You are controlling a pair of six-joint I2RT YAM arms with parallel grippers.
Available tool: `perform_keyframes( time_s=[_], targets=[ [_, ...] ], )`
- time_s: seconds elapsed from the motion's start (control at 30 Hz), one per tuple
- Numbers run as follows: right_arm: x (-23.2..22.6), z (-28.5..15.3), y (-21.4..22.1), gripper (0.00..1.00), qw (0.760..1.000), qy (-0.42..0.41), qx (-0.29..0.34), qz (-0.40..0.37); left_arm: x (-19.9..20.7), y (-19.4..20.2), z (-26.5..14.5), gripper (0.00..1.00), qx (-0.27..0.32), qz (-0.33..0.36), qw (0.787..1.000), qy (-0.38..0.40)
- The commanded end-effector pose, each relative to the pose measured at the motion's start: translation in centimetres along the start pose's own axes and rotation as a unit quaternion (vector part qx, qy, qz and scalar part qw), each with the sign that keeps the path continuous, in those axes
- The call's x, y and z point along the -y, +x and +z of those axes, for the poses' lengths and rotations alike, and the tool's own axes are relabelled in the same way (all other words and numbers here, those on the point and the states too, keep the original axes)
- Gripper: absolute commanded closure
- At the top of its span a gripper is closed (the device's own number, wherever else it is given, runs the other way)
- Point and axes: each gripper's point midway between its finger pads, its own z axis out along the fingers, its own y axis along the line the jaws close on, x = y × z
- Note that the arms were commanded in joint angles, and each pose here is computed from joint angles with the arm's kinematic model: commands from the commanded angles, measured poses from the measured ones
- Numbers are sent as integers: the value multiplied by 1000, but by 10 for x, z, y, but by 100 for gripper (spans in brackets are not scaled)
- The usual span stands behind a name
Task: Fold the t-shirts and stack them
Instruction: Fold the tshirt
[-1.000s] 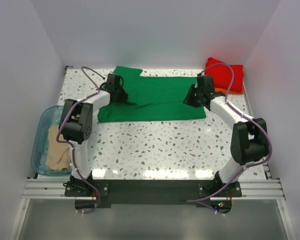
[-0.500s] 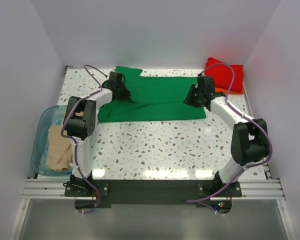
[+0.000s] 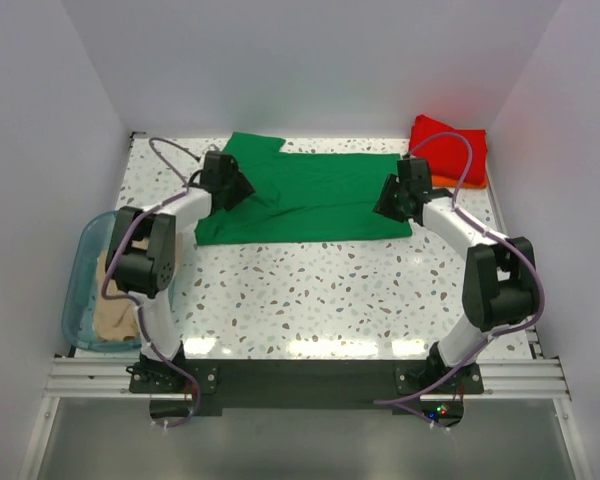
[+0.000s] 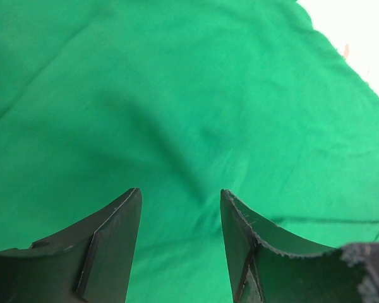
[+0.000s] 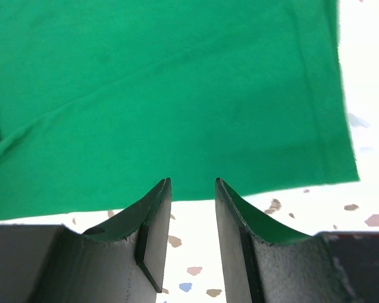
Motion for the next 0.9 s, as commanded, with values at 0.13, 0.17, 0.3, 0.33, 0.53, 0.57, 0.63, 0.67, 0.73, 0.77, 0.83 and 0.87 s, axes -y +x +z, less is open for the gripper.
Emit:
perform_keyframes(
  time_s=[0.13,0.17,0.3,0.33,0.53,0.57,0.63,0.67,0.73,0.77,0.83,0.87],
  targets=[
    [52,-10,11,62,997,60,15,51,-37,6,-75,43,52,-39,997,-32],
    [64,-8,18,62,995,70,10,63,-45,13,-85,43,54,-38,997,-37],
    [85,-3,27,61,993,73,-4,97,-69,31,-103,43,60,-42,995,-68],
    [88,0,27,61,992,70,-5,105,-75,33,-105,43,64,-49,994,-78],
    [95,5,34,60,990,74,-16,116,-108,47,-110,43,74,-53,989,-119],
    [95,6,33,60,990,75,-16,115,-113,49,-111,43,73,-52,988,-126],
    [98,7,33,59,990,79,-15,117,-121,46,-111,42,84,-52,985,-138],
    [100,9,34,59,989,81,-18,120,-126,46,-111,42,84,-52,984,-146],
    [99,10,35,59,989,80,-21,119,-140,44,-110,42,84,-55,981,-164],
    [99,12,36,59,989,80,-25,119,-144,43,-111,42,84,-58,981,-167],
    [100,12,36,59,989,80,-24,120,-151,38,-113,42,89,-60,980,-168],
    [101,12,37,59,989,81,-24,121,-156,41,-114,42,87,-58,979,-173]
  ],
)
